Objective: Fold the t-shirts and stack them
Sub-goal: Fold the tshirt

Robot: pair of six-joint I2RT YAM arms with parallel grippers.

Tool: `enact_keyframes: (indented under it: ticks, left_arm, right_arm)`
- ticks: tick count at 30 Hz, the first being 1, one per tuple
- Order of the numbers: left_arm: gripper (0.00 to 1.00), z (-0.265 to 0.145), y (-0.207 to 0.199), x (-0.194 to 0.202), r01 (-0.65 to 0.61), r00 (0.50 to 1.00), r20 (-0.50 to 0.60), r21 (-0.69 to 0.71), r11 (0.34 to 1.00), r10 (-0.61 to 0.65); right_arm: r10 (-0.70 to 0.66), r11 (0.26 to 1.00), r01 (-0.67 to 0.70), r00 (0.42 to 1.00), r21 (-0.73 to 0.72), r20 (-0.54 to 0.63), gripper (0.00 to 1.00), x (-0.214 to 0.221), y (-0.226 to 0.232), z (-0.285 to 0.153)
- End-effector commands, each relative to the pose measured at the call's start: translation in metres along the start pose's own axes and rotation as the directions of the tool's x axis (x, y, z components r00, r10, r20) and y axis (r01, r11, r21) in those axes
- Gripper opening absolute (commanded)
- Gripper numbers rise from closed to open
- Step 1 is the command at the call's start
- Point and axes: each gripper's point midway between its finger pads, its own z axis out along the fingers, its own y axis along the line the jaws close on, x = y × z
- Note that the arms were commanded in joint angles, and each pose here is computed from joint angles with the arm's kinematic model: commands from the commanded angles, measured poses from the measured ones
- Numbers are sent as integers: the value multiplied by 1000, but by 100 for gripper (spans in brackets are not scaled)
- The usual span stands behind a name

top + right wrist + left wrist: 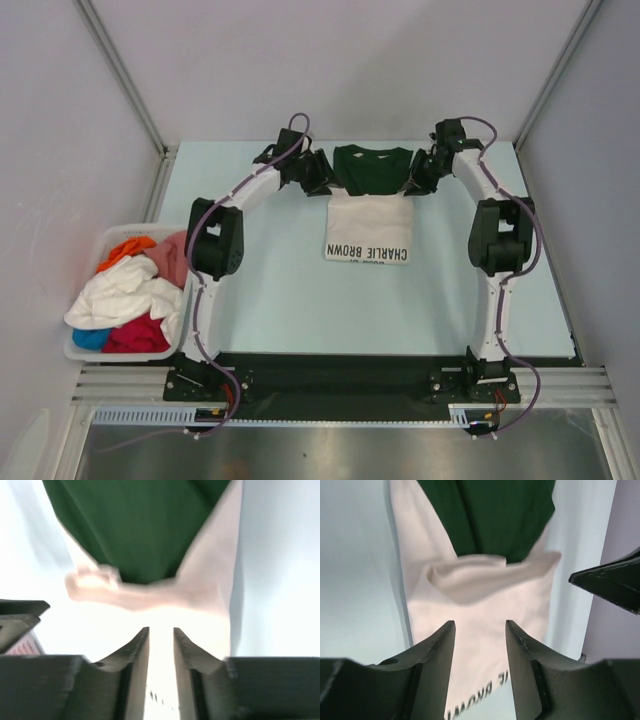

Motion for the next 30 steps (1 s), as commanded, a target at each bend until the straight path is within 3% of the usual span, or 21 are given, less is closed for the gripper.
enact_keyframes:
  ticks: [1,3,8,12,16,18,22,26,30]
  left_arm:
    - [50,-31,-38,21,-59,998,-3,62,996,60]
    - [49,-35,-48,40,-65,997,-33,86,994,68]
    - [44,-21,-50,96,-36,987,-147,150,988,58]
    - [41,-5,-30,129,-10,972,-229,152,988,45]
    - [38,-1,28,152,33,961,-276,65,997,-13]
    - [38,-3,54,150,29,962,-274,29,999,-20]
    - [38,-15,76,152,-35,960,-279,-25,999,26]
    - [38,-38,54,146,-99,962,-254,10,995,98]
    - [40,-66,5,129,-117,974,-183,84,990,131]
  right_arm:
    - [-43,995,44,999,-89,18,34,18,27,-41]
    - [-11,993,5,999,-119,-52,36,46,21,-35]
    - [-26,927,-56,977,-371,-214,37,107,55,-42]
    - [-4,916,-121,950,-382,-311,27,154,31,-27]
    - [34,916,-162,943,-367,-332,7,172,-5,-9]
    - [121,914,-237,934,-329,-337,6,172,-35,-1]
    - [168,935,-250,938,-253,-304,5,167,-65,-13]
    - [150,934,-234,943,-270,-296,6,159,-48,-40]
    - [110,933,-193,957,-305,-269,6,156,-18,-65]
